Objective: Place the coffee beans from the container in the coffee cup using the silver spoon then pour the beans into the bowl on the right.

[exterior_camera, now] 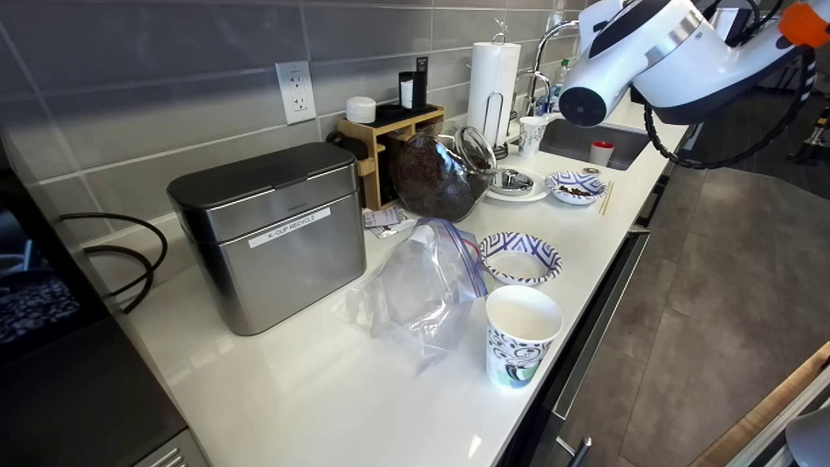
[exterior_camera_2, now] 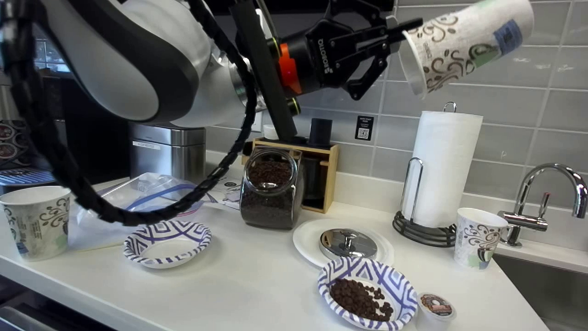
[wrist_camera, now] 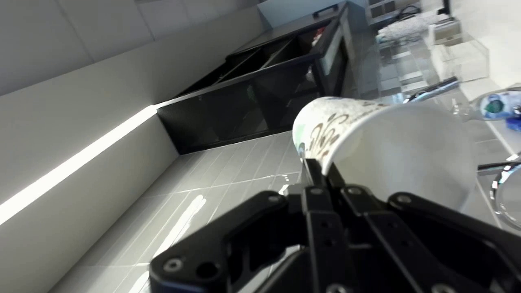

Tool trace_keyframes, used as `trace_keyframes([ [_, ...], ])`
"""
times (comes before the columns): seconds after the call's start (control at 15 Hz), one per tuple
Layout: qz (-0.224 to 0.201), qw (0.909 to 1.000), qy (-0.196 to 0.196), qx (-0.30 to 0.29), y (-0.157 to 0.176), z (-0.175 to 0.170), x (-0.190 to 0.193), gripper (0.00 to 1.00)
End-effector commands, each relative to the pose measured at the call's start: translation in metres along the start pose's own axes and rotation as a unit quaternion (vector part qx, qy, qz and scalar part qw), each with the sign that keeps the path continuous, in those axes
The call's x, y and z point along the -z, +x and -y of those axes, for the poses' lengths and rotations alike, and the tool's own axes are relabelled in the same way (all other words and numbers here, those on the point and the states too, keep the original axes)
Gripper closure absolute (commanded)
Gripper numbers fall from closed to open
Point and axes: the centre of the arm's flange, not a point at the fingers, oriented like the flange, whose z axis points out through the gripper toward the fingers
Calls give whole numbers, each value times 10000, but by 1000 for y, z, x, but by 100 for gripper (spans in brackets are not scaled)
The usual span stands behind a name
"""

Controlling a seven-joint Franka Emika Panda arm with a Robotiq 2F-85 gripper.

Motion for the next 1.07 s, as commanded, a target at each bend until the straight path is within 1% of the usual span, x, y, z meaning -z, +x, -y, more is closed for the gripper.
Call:
trace_keyframes([
  [0.0,224,9948,967,-222,-11,4,-11,99],
  [0.13,322,9876,1504,-320,-15,5,-19,99],
  [0.27,405,9771,2031,-485,-17,2,-27,99],
  [0.47,423,9552,2828,-769,-19,-7,-37,99],
  [0.6,469,9363,3373,-864,-18,-11,-40,99],
  [0.73,491,9144,3909,-936,-14,-18,-42,99],
  [0.87,524,8896,4431,-977,-10,-23,-45,99],
  [1.0,661,8644,4895,-937,-7,-25,-48,99],
])
